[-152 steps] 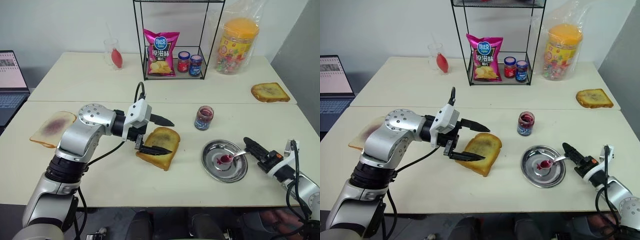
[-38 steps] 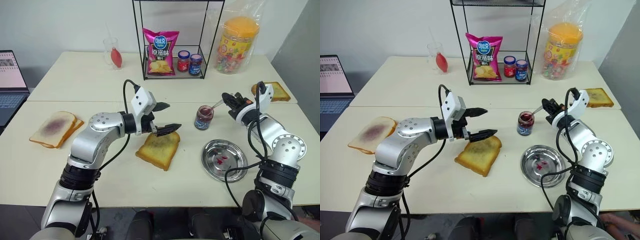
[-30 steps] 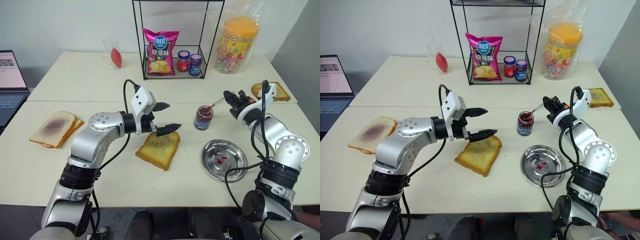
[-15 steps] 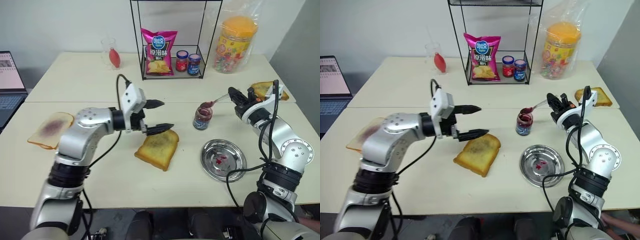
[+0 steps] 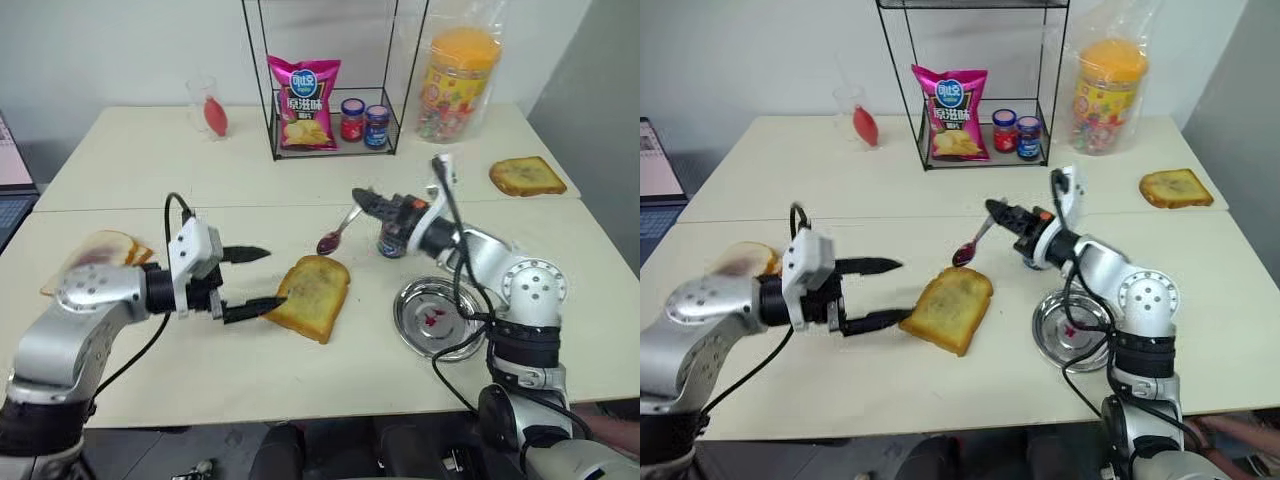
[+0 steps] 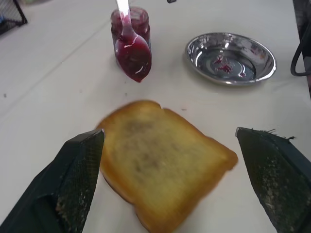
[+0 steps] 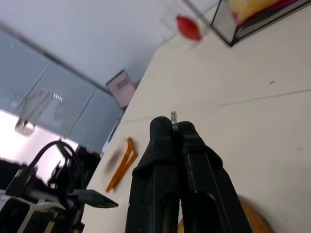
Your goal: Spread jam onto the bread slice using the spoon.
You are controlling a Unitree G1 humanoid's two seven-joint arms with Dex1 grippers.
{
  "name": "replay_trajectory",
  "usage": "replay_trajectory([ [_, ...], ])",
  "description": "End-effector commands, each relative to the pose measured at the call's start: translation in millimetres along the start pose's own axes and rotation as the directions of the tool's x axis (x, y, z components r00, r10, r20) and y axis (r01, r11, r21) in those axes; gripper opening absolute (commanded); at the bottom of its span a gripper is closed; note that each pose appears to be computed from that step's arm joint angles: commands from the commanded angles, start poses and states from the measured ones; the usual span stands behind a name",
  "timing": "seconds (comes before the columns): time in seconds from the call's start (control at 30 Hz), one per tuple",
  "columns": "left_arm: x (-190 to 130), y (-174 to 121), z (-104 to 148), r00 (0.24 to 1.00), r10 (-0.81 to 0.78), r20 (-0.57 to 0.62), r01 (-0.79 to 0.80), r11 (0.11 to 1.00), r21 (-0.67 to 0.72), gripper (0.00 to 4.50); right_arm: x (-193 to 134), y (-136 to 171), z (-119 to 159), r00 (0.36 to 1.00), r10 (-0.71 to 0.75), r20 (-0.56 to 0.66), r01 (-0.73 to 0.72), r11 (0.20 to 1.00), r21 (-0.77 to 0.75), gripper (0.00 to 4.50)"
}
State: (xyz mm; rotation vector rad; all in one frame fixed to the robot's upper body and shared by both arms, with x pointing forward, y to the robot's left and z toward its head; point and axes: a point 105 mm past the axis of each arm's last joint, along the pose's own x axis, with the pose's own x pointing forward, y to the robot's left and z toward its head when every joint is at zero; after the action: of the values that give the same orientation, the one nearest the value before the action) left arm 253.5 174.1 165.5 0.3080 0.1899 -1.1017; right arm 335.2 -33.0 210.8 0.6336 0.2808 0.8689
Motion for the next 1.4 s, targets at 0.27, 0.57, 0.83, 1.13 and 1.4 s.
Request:
replay_trajectory([
  [0.27,-18,-27,-31,0.99,0.143,-0.021,-0.144,0.988,-0.058,4.5,17,20,-34,0.991,0.092,-0.094,-0.119,0.926,-0.357,0.03],
  [0.57,-12,-22,-28,0.99,0.144,0.002,-0.144,0.989,-0.043,4.5,12,31,-43,0.979,0.161,-0.127,-0.205,0.786,-0.584,0.03],
  [0.83,-4,-23,-24,0.996,0.085,0.012,-0.084,0.996,-0.028,4.5,7,36,-35,0.978,0.18,-0.109,-0.209,0.762,-0.613,0.03],
  [1.13,-1,-23,-25,0.999,0.052,0.003,-0.052,0.998,-0.028,4.5,13,17,-38,0.988,0.126,-0.093,-0.147,0.95,-0.276,0.03],
  [1.4,0,-24,-28,0.999,0.043,-0.015,-0.044,0.998,-0.036,4.5,26,-10,-57,0.986,0.074,-0.148,-0.097,0.983,-0.156,0.03],
])
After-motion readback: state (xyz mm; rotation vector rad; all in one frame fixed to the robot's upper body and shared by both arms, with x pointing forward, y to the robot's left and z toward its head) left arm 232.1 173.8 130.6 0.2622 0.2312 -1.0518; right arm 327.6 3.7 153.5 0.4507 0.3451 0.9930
